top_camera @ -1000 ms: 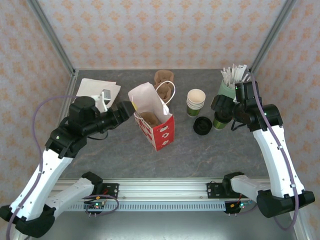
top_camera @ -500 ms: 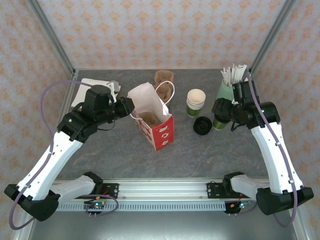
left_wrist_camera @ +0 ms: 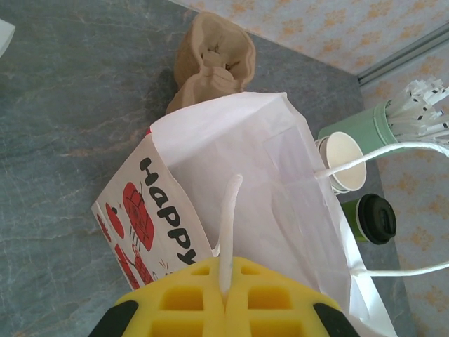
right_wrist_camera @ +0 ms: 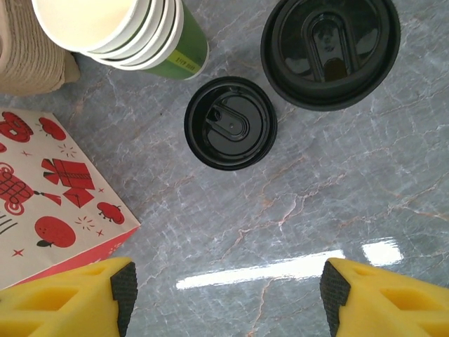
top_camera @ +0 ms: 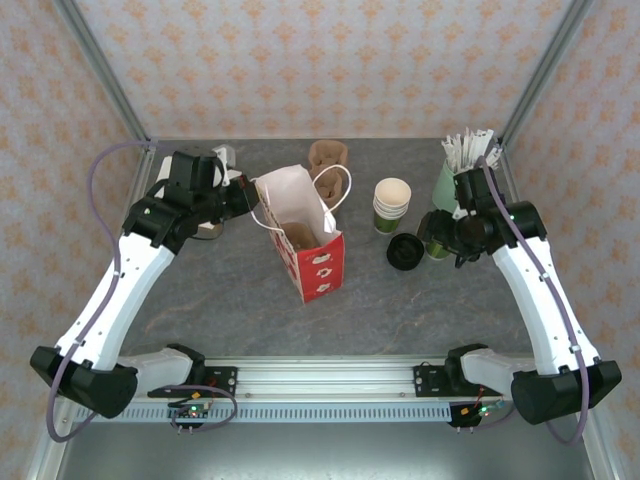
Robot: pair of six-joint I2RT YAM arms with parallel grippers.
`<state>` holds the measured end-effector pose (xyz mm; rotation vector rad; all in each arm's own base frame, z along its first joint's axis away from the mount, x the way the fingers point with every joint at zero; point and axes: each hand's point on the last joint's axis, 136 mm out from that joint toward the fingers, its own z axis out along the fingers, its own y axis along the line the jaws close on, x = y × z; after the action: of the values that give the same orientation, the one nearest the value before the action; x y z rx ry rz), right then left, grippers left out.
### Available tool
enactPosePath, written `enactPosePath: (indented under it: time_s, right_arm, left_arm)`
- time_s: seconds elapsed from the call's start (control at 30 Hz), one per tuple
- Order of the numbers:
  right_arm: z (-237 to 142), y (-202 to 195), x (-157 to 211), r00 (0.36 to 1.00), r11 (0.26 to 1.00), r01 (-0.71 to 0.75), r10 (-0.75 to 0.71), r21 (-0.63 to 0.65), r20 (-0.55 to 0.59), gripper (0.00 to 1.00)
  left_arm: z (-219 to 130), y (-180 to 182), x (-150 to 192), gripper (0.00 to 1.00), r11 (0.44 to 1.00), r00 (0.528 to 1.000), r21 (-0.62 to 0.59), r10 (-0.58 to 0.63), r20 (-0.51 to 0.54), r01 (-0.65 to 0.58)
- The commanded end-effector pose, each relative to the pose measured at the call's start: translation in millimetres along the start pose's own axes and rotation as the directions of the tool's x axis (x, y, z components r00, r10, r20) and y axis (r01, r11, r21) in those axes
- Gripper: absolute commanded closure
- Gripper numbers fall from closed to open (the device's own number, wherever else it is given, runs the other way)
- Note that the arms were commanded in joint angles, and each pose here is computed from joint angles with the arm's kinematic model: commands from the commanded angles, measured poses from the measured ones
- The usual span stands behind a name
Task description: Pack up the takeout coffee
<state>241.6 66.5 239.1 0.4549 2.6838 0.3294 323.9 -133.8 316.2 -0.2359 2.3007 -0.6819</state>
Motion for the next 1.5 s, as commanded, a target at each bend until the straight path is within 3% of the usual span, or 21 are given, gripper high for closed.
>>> enactPosePath:
  time_s: [0.0,0.17,0.3,0.47,0.53,0.6,0.73,1.07,1.47]
  right_arm:
    - [6.4,-1.1,16.2,0.998,1.0,-0.02,0.021,0.017,-0.056,0.28]
    - [13.4,-11.9,19.4,0.999,0.995,-0.008,0.012,0.095,-0.045,0.26]
    - [14.5,-17.3,8.7,1.0,0.992,-0.002,0.0,0.129,0.008,0.21]
    - [9.9,-27.6,-8.1,0.998,0.983,0.023,-0.034,0.181,0.058,0.08]
    - [9.5,-29.7,-13.2,0.997,0.985,0.016,-0.028,0.171,0.07,0.05]
    - [10.0,-32.2,-17.1,0.996,0.985,0.02,-0.034,0.172,0.077,0.0]
    - [15.2,-41.0,-22.4,0.997,0.981,0.027,-0.041,0.192,0.066,0.01]
    - [58.7,-55.4,-40.4,0.996,0.968,0.072,-0.056,0.242,-0.071,0.01]
    - [91.9,-60.6,-62.6,0.985,0.962,0.115,-0.078,0.247,-0.157,0.01]
  left_arm:
    - [-8.1,-7.1,-9.2,0.98,0.998,0.998,0.03,0.06,0.0,-0.06]
    - [-7.0,-3.7,-20.4,0.96,0.998,0.998,0.037,0.059,0.007,-0.059]
    - [-6.3,-3.7,-20.1,0.83,0.997,0.998,0.038,0.065,-0.014,-0.065]
    - [-15.3,-5.9,-15.5,0.49,0.997,0.998,0.055,0.062,-0.021,-0.061]
    - [-19.5,-7.7,-12.9,0.32,0.996,0.998,0.065,0.056,-0.026,-0.054]
    - [-22.8,-9.8,-10.2,0.22,0.996,0.998,0.078,0.046,-0.033,-0.043]
    - [-30.3,-14.1,-2.4,0.03,0.994,0.998,0.107,0.032,-0.052,-0.027]
    - [-62.1,-13.7,7.0,0.0,0.991,1.0,0.132,0.015,0.013,-0.017]
    - [-64.5,19.5,42.3,0.0,0.999,1.0,0.05,0.015,-0.002,-0.015]
